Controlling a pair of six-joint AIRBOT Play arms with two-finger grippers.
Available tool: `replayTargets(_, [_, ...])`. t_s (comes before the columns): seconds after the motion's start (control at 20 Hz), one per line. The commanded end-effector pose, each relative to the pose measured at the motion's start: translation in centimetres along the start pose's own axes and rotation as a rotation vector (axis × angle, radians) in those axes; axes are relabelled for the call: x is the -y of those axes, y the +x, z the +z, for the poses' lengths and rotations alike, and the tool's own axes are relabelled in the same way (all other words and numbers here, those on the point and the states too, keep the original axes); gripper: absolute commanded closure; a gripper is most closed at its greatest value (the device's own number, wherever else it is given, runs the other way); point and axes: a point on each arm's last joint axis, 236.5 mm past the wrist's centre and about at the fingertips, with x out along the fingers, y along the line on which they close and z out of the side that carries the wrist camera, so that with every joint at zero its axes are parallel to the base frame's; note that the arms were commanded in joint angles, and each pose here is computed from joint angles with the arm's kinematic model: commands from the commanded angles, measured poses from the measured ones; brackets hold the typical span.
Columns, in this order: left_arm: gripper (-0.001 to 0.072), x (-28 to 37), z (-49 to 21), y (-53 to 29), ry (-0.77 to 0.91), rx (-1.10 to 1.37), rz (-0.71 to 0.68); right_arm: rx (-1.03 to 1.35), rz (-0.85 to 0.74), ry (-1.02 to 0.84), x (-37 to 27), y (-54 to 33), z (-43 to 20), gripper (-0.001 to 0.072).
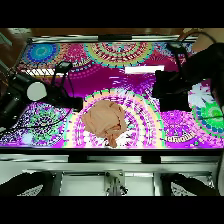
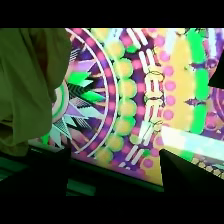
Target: Fold the shirts.
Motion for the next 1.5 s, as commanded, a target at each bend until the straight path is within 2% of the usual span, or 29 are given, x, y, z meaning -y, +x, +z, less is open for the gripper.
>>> replayTargets(0.0, [0.0092, -2.0, -6.3, 2.4, -0.116, -0.177, -0.059, -0.172, 0.167, 0.110, 0.4, 6.0, -1.5, 0.0051])
replayTargets(0.1, [-0.0013, -0.9, -8.9, 6.4, -0.213, -0.206, -0.131, -0.242, 0.197, 0.108, 0.5, 8.1, -3.0, 0.0050])
replayTargets(0.25, [-0.0013, 1.3, -9.1, 10.8, -0.366, -0.165, -0.249, -0.317, 0.215, 0.094, 0.1, 10.4, -5.3, 0.0050])
replayTargets(0.35, [-0.0013, 1.7, -7.8, 12.7, -0.436, -0.127, -0.277, -0.345, 0.220, 0.094, -0.1, 11.4, -6.4, 0.0050])
replayTargets(0.55, [-0.0013, 2.3, -5.1, 15.0, -0.475, -0.045, -0.332, -0.389, 0.258, 0.123, -0.8, 12.6, -8.2, 0.0050])
replayTargets(0.65, [0.0002, 2.0, -4.0, 15.3, -0.492, 0.002, -0.331, -0.384, 0.359, 0.131, -3.1, 12.9, -8.3, 0.0050])
replayTargets(0.7, [0.0092, 1.8, -3.6, 15.3, -0.495, 0.020, -0.329, -0.379, 0.399, 0.115, -4.5, 13.0, -8.3, 0.0050])
replayTargets(0.75, [0.0282, 1.7, -3.4, 15.2, -0.494, 0.028, -0.328, -0.377, 0.406, 0.095, -5.4, 13.4, -8.4, 0.0050])
replayTargets(0.8, [0.0420, 1.7, -3.3, 15.2, -0.487, 0.032, -0.328, -0.378, 0.399, 0.068, -6.3, 13.9, -8.6, 0.0050])
replayTargets(0.85, [0.0534, 1.7, -3.3, 15.2, -0.451, 0.037, -0.327, -0.379, 0.399, 0.042, -7.3, 14.4, -8.9, 0.0051])
replayTargets(0.9, [0.0596, 1.8, -3.4, 15.2, -0.420, 0.038, -0.327, -0.380, 0.401, 0.015, -8.4, 14.9, -9.3, 0.0050])
replayTargets(1.05, [0.0666, 1.9, -3.6, 15.2, -0.369, 0.036, -0.328, -0.382, 0.402, -0.051, -11.3, 15.7, -10.1, 0.0050])
replayTargets(1.3, [0.0669, 2.0, -3.9, 15.1, -0.319, 0.031, -0.330, -0.262, 0.370, -0.014, -14.1, 17.5, -7.9, 0.0051])
replayTargets(1.45, [0.0669, 2.1, -3.8, 15.0, -0.309, 0.033, -0.332, -0.293, 0.361, 0.010, -14.4, 18.5, -8.5, 0.0063])
